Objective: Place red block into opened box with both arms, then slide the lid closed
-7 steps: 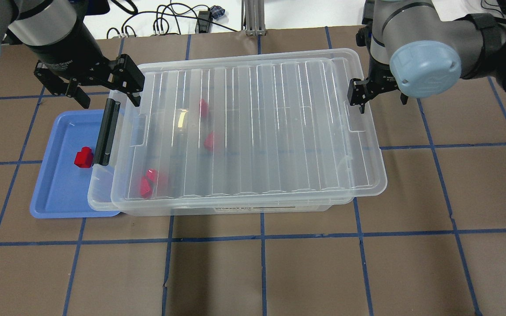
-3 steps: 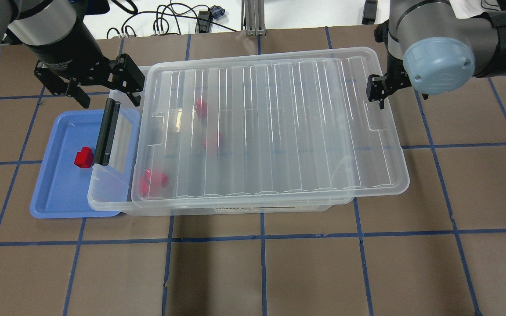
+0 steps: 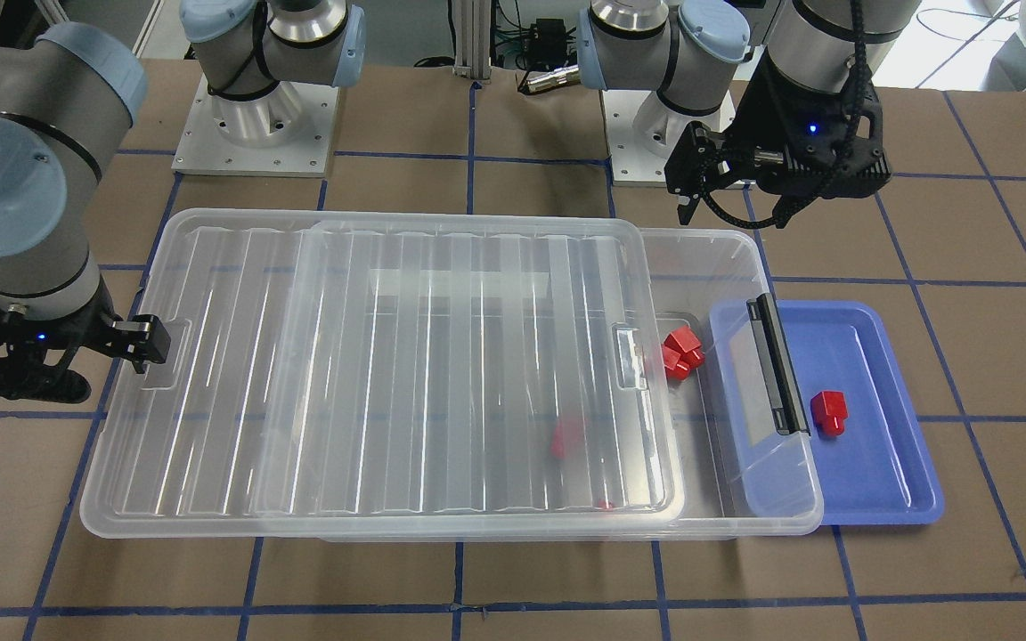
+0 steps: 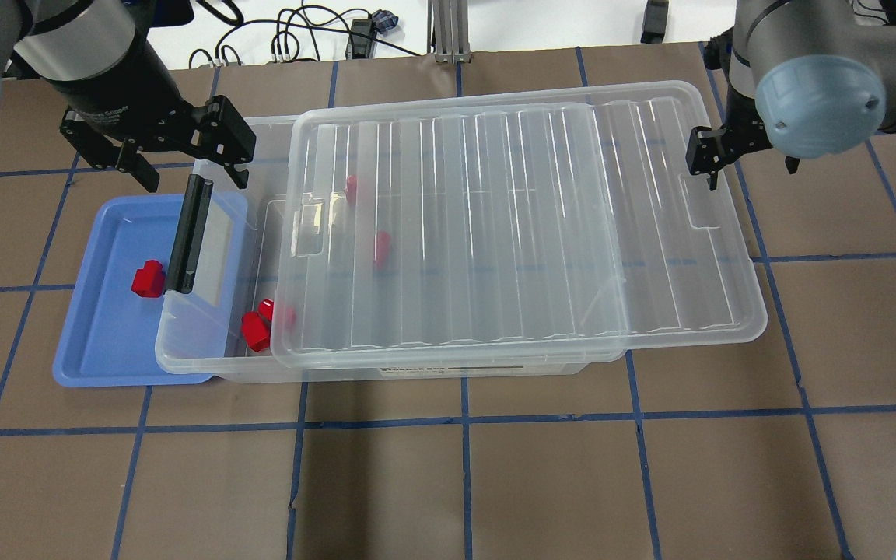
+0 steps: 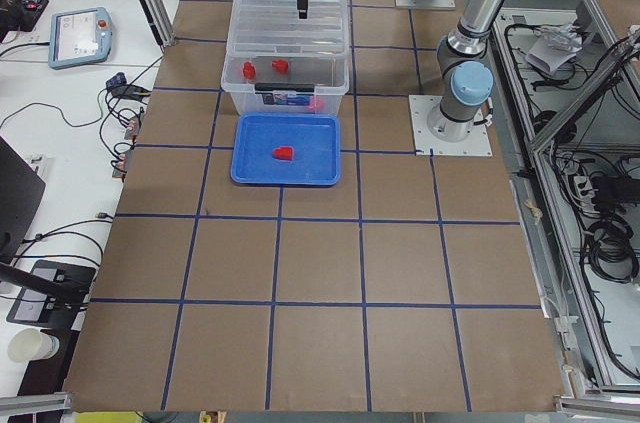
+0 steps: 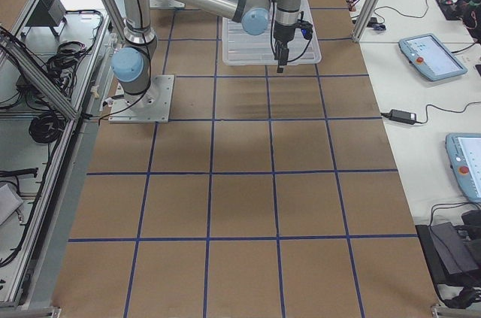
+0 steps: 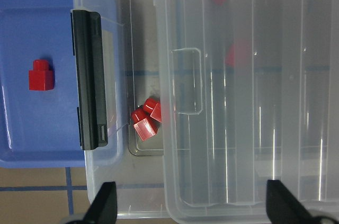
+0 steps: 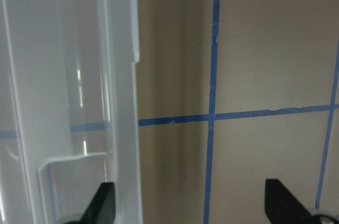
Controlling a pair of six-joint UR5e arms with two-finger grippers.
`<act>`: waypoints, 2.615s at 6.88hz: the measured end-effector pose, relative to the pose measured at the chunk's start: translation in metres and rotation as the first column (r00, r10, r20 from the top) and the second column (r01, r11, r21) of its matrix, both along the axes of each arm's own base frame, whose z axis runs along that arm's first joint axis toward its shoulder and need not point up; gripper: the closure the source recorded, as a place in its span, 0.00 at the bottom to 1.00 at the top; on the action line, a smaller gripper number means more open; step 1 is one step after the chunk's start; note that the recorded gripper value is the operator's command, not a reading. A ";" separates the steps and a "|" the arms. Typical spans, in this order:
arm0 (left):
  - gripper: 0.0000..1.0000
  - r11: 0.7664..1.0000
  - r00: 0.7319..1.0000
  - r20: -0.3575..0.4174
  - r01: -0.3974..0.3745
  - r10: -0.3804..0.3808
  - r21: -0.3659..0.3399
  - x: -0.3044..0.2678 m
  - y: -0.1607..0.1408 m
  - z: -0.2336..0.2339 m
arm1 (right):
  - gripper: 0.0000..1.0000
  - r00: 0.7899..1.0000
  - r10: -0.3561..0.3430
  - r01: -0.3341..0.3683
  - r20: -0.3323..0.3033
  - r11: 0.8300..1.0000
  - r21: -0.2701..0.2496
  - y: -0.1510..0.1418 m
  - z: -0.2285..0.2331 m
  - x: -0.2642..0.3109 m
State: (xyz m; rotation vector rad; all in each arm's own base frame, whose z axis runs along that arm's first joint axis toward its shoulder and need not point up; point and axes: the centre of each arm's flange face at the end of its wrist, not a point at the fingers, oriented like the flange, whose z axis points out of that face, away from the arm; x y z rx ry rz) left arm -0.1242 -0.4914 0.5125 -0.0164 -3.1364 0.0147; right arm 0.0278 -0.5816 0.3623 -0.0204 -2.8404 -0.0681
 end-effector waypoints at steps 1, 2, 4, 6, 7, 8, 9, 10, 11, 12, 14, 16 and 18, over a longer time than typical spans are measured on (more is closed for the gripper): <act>0.00 1.000 1.000 0.000 0.000 0.000 0.001 0.000 0.000 0.000 | 0.00 1.000 -0.029 0.029 0.001 1.000 0.002 0.000 0.001 -0.022; 0.00 1.000 1.000 0.000 0.000 0.000 0.001 0.000 0.000 0.000 | 0.00 0.999 -0.052 0.052 0.004 0.999 0.008 0.001 0.001 -0.040; 0.00 1.000 1.000 0.000 0.000 0.000 0.001 0.000 0.000 -0.001 | 0.00 0.998 -0.068 0.067 0.012 0.998 0.016 0.002 0.001 -0.053; 0.00 1.000 1.000 0.000 0.000 0.000 0.001 0.000 0.000 0.000 | 0.00 0.998 -0.067 0.067 0.014 0.998 0.015 0.002 0.004 -0.053; 0.00 1.000 1.000 0.001 0.001 -0.001 0.001 0.000 0.001 0.000 | 0.00 0.997 -0.061 0.061 0.037 0.998 0.000 0.001 0.013 -0.047; 0.00 1.000 1.000 0.005 0.001 -0.001 0.001 0.000 0.001 0.000 | 0.00 0.994 -0.043 0.048 0.101 0.998 -0.042 0.004 0.033 -0.032; 0.00 1.000 1.000 0.011 0.000 0.000 0.004 0.001 0.002 0.000 | 0.00 0.983 -0.009 0.028 0.181 0.994 -0.103 0.012 0.062 -0.009; 0.00 1.000 1.000 0.012 0.005 -0.005 0.008 0.005 0.000 -0.002 | 0.00 0.972 0.038 -0.002 0.232 0.988 -0.154 0.024 0.093 0.022; 0.00 0.999 0.999 0.011 0.040 -0.040 0.003 0.015 -0.006 -0.005 | 0.00 0.962 0.087 -0.038 0.261 0.982 -0.186 0.037 0.122 0.065; 0.00 0.996 0.996 0.015 0.086 -0.086 -0.001 0.034 -0.011 -0.005 | 0.00 0.954 0.119 -0.065 0.276 0.978 -0.198 0.048 0.143 0.103; 0.00 0.997 0.997 0.014 0.070 -0.070 0.011 0.087 -0.021 -0.011 | 0.00 0.947 0.138 -0.094 0.290 0.982 -0.162 0.059 0.149 0.137; 0.00 0.994 0.995 -0.006 0.100 -0.100 0.043 0.149 -0.031 -0.029 | 0.00 0.948 0.127 -0.092 0.293 0.987 -0.130 0.062 0.145 0.136; 0.00 0.983 0.983 -0.055 0.177 -0.174 0.053 0.216 -0.039 -0.081 | 0.00 0.948 0.125 -0.088 0.291 0.987 -0.136 0.060 0.150 0.130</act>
